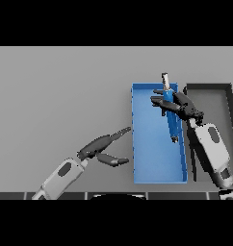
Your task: Pick up the blue pipe and place it into the blue bin.
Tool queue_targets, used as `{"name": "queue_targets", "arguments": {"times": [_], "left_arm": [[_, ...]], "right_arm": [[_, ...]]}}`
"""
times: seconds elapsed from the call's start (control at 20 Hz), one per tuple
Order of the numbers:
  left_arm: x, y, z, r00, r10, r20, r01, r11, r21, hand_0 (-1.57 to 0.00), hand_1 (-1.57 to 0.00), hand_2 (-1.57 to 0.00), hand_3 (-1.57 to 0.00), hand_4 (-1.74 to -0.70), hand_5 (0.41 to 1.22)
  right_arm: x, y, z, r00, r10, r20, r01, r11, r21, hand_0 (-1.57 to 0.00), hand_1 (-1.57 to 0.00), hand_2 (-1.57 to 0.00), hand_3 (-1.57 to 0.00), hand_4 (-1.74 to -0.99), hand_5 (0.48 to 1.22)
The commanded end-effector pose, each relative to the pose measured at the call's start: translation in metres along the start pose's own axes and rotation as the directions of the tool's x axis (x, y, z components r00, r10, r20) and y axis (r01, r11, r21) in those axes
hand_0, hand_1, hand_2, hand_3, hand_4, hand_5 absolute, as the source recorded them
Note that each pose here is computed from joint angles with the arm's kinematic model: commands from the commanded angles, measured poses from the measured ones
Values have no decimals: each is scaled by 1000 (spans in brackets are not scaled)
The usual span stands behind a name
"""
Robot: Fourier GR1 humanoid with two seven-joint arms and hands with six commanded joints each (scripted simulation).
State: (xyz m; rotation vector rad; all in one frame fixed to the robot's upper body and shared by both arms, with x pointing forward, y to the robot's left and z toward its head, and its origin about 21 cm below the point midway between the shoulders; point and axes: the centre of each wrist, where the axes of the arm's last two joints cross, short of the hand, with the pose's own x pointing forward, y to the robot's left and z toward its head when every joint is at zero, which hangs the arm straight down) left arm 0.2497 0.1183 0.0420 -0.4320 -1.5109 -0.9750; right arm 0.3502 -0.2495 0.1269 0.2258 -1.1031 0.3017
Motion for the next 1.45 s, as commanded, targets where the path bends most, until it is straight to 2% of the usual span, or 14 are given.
{"name": "queue_targets", "arguments": {"times": [0.0,0.05,0.1,0.2,0.25,0.3,0.45,0.65,0.7,0.85,0.95,1.1,1.4], "left_arm": [[-4,-2,4,1000,-1,0,1,1000,-3,1,1,1,1,-885,457],[-3,0,4,1000,-2,9,2,1000,2,1,1,1,1,-886,455],[-2,-2,3,1000,-1,2,1,1000,-2,1,1,1,1,-886,453],[-1,0,1,1000,-8,6,8,1000,3,1,1,1,1,-885,453],[-3,1,2,1000,-7,5,7,1000,5,1,1,1,1,-886,454],[-3,0,1,1000,-5,-9,5,1000,4,1,1,1,1,-888,453],[-2,-2,2,1000,3,-2,-3,1000,-4,1,1,1,1,-893,454],[-1,-2,0,1000,-6,-1,6,1000,1,1,1,1,1,-899,450],[0,-1,-1,1000,1,0,-1,1000,1,1,1,1,1,-901,453],[-3,5,3,1000,7,-6,-7,1000,4,1,1,1,1,-912,458],[-5,-1,2,1000,17,-10,-17,1000,-1,1,1,1,1,-914,460],[-2,-2,-1,1000,12,6,-12,1000,-3,1,1,1,1,-920,465],[-8,4,2,1000,27,-7,-27,1000,1,1,1,1,1,-920,468]], "right_arm": [[-8,-4,0,998,4,-55,-5,1000,-17,-1571,-1571,-1571,-1330,-1599,1110],[-16,-4,-1,993,-9,-116,5,999,-39,-1563,-1459,-1393,-1122,-1547,1133],[-19,1,-4,986,-31,-163,24,999,-41,-1306,-1167,-1114,-897,-1503,1150],[-25,3,-10,965,-51,-258,38,998,-58,-836,-746,-712,-574,-1392,1176],[-26,4,-11,957,-61,-283,48,997,-54,-668,-597,-570,-459,-1338,1157],[-28,2,-9,952,-4,-307,-3,1000,-24,-534,-477,-456,-367,-1285,1141],[-28,5,-12,938,110,-330,-118,993,-3,-273,-244,-233,-187,-1179,975],[-32,6,-17,911,269,-314,-282,959,2,-111,-99,-95,-76,-1125,821],[-39,5,-17,905,287,-315,-301,954,6,-89,-79,-76,-61,-1126,794],[-35,9,-21,898,300,-322,-321,947,-14,-45,-40,-38,-31,-1124,717],[-38,1,-18,909,282,-305,-303,953,-22,-28,-25,-24,-19,-1120,702],[-34,7,-20,913,282,-295,-299,954,-13,-14,-12,-12,-9,-1127,680],[-43,5,-22,915,284,-287,-293,956,12,-9,-8,-7,-6,-1129,677]]}}
